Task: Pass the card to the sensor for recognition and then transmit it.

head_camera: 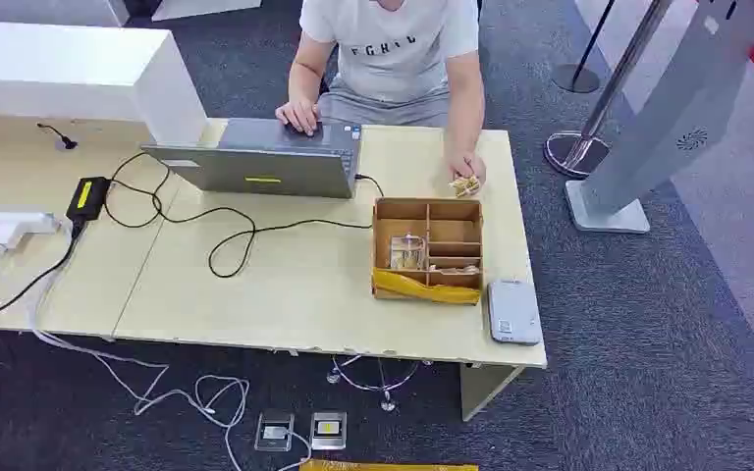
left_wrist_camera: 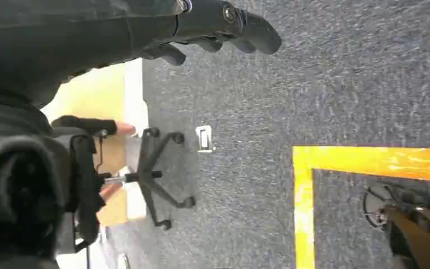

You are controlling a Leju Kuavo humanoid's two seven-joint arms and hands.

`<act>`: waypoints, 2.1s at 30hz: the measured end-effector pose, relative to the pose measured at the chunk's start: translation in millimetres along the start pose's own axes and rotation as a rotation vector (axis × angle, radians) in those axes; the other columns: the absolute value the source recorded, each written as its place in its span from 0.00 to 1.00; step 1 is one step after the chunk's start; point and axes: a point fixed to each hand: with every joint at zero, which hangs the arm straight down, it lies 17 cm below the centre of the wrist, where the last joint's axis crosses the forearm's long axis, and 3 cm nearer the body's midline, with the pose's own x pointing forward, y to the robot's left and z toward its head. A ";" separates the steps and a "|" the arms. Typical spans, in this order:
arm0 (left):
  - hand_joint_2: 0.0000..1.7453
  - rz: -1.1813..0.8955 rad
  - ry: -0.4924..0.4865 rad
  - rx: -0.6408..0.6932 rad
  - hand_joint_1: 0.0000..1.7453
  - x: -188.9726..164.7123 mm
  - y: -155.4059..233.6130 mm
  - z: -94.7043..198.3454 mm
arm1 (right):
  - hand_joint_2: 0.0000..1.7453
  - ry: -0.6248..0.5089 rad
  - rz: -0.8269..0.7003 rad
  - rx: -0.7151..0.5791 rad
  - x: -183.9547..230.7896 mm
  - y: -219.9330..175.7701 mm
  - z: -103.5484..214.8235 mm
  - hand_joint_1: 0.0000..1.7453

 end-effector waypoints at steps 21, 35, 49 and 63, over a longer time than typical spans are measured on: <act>0.00 -0.022 -0.007 0.004 0.00 0.7 -0.1 0.5 | 0.00 -0.002 0.000 -0.007 -2.9 -2.7 -0.8 0.00; 0.00 -0.025 -0.002 0.000 0.00 -0.3 -0.9 0.6 | 0.00 -0.006 0.011 -0.006 -2.8 -0.7 0.1 0.00; 0.00 -0.034 -0.007 0.010 0.00 1.0 -0.8 1.2 | 0.00 -0.016 0.008 -0.009 -1.1 -2.1 -0.3 0.00; 0.00 0.026 0.011 0.051 0.00 1.0 -8.6 6.1 | 0.00 -0.290 -0.151 -0.169 58.5 -59.8 -8.4 0.00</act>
